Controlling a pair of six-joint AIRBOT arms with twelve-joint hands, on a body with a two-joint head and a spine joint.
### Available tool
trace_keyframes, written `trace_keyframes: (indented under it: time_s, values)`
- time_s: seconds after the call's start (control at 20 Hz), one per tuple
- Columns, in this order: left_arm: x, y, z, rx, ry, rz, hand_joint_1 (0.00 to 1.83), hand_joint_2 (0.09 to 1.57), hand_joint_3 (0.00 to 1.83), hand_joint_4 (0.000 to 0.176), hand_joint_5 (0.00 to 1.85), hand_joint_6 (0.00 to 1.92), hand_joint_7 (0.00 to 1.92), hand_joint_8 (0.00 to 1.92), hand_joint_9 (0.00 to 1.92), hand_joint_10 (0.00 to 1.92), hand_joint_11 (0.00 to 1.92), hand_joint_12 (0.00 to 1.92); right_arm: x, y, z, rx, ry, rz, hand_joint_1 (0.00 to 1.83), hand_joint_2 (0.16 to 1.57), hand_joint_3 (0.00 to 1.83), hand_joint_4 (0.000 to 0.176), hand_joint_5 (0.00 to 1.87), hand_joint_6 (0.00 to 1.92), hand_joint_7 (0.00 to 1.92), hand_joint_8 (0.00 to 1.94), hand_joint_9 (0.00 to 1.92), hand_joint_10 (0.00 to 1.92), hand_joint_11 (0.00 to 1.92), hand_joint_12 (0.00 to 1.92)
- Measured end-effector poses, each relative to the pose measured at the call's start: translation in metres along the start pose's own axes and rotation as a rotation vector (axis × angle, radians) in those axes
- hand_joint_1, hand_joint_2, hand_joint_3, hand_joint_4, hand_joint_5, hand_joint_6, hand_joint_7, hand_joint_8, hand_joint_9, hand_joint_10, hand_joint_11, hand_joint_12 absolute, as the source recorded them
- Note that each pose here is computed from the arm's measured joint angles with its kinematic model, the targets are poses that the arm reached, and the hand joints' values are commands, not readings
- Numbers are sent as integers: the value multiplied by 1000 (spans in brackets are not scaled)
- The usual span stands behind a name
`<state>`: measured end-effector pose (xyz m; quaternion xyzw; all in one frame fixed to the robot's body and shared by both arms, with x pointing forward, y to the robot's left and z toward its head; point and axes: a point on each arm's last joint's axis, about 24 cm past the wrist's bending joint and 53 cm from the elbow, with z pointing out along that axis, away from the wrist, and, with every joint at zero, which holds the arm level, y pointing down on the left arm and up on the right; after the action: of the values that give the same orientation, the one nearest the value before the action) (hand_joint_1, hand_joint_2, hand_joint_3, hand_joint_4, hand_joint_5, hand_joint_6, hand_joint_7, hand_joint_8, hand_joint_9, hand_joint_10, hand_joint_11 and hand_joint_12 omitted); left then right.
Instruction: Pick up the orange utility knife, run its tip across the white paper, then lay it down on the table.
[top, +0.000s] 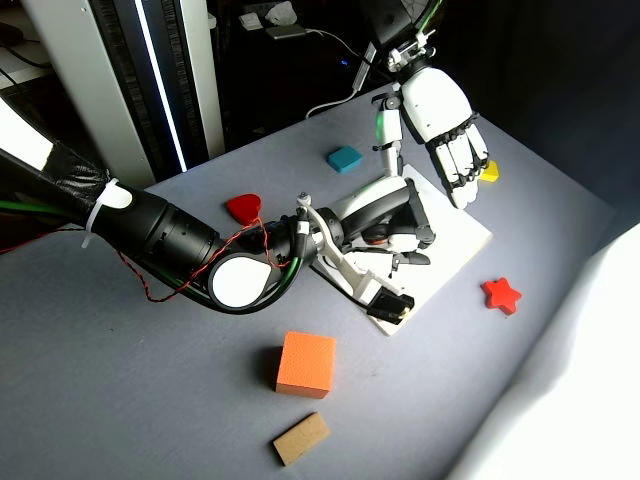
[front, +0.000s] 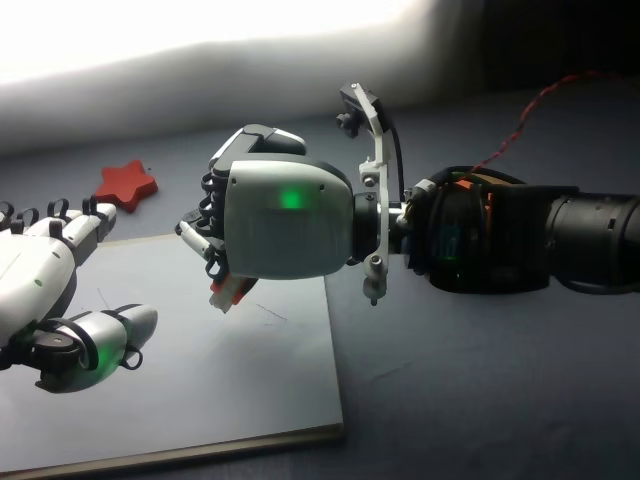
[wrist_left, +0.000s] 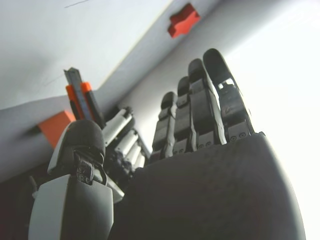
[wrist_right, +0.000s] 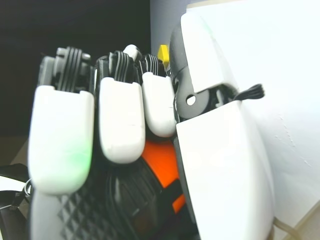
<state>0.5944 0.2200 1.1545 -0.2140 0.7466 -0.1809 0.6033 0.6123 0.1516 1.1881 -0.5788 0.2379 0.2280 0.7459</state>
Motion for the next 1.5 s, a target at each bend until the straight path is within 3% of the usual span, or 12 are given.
trace_keyframes:
  time_s: [0.3, 0.55, 1.15, 1.3, 1.4, 1.5]
  values:
    - [1, 0, 0, 0, -1, -1, 241, 1300, 0, 34, 74, 5, 161, 4, 275, 3, 0, 989, -5, 22, 6, -76, -23, -14, 1569, 1358, 0, 176, 1518, 1921, 1696, 1941, 1770, 1921, 1817, 1921]
    - [0, 0, 0, 0, -3, -2, 199, 1317, 5, 35, 51, 0, 142, 0, 264, 2, 0, 1010, -5, 36, -16, -136, -33, -32, 1570, 1345, 0, 176, 1511, 1921, 1685, 1941, 1759, 1921, 1803, 1921]
    - [0, 0, 0, 0, -4, -4, 238, 1303, 0, 32, 65, 6, 155, 3, 262, 4, 0, 997, -7, 27, -60, -158, -18, -29, 1606, 1328, 0, 176, 1516, 1921, 1677, 1941, 1752, 1921, 1798, 1921]
    - [0, 0, 0, -1, -4, -4, 196, 1315, 3, 32, 40, 1, 124, 0, 247, 0, 0, 973, -11, 18, -59, -129, -13, -5, 1591, 1329, 0, 176, 1511, 1921, 1681, 1941, 1758, 1921, 1801, 1921]
    - [0, 0, 0, 0, -4, -4, 186, 1319, 4, 32, 31, 0, 119, 0, 248, 1, 0, 969, -21, -2, -55, -64, -21, 26, 1586, 1336, 0, 176, 1520, 1921, 1674, 1941, 1750, 1921, 1794, 1921]
    - [0, 0, 0, -1, -4, -3, 200, 1314, 1, 35, 48, 4, 135, 3, 260, 4, 0, 1003, -37, -44, -57, 92, -23, 134, 1592, 1338, 0, 176, 1519, 1921, 1670, 1941, 1747, 1921, 1789, 1921]
